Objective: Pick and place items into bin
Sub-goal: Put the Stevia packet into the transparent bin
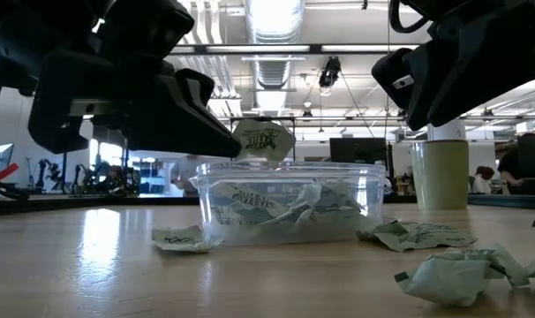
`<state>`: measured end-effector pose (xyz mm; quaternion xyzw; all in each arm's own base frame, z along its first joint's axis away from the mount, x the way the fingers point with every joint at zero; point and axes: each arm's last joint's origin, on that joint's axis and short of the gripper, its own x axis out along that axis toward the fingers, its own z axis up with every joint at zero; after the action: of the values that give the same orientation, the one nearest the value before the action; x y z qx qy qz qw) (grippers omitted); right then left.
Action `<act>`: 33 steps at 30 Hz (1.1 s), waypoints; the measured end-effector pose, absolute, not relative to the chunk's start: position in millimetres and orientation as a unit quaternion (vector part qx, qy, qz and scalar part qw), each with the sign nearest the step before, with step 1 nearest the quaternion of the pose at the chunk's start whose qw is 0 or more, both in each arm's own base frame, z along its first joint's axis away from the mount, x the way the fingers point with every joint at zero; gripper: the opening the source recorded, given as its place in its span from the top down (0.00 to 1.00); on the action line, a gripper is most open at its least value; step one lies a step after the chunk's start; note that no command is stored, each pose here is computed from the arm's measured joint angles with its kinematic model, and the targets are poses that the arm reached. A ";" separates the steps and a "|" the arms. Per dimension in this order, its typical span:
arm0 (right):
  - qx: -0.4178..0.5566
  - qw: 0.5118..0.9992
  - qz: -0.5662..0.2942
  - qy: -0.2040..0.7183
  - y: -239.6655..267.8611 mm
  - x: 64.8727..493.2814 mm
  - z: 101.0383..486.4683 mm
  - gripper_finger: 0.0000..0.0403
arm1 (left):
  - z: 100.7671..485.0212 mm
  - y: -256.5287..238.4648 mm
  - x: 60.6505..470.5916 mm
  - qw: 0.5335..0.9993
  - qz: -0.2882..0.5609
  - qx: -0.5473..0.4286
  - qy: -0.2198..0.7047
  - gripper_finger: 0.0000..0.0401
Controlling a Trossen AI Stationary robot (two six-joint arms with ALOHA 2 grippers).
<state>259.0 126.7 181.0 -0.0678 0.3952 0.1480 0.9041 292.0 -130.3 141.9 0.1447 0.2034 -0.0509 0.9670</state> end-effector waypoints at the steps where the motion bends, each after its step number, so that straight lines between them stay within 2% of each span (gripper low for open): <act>1: -0.068 0.904 0.148 0.395 126.7 259.0 181.0 0.81 | 141.8 -130.3 291.9 0.967 -0.051 0.145 0.204 0.99; 4: -0.068 0.904 0.148 0.395 126.7 259.0 181.0 0.82 | 141.3 -130.7 291.6 0.966 -0.060 0.147 0.205 0.94; 9: -0.073 0.905 0.137 0.396 125.7 258.7 180.0 0.81 | 140.6 -130.5 291.2 0.965 -0.061 0.148 0.207 0.76; 12: -0.103 0.909 0.090 0.393 121.4 257.2 176.2 0.80 | 143.7 -128.6 290.7 0.964 -0.044 0.169 0.203 0.66; 16: -0.165 0.906 -0.008 0.389 107.8 253.3 166.2 0.79 | 163.6 -124.5 287.4 0.956 -0.013 0.234 0.175 0.58; 21: -0.136 0.903 -0.047 0.405 81.8 255.1 154.9 0.79 | 204.4 -111.7 277.1 0.945 0.057 0.295 0.129 0.55; 26: -0.101 0.921 0.000 0.376 56.1 261.9 147.5 0.79 | 243.4 -93.4 260.0 0.954 0.096 0.274 0.074 0.55; 33: -0.069 0.923 -0.007 0.379 32.3 258.3 137.1 0.75 | 249.2 -85.0 244.2 0.963 0.104 0.241 0.058 0.55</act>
<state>258.3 32.3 137.1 -0.0693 0.3789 -0.0065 0.9228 244.2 -85.0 249.2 0.2405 0.0582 0.1036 0.9633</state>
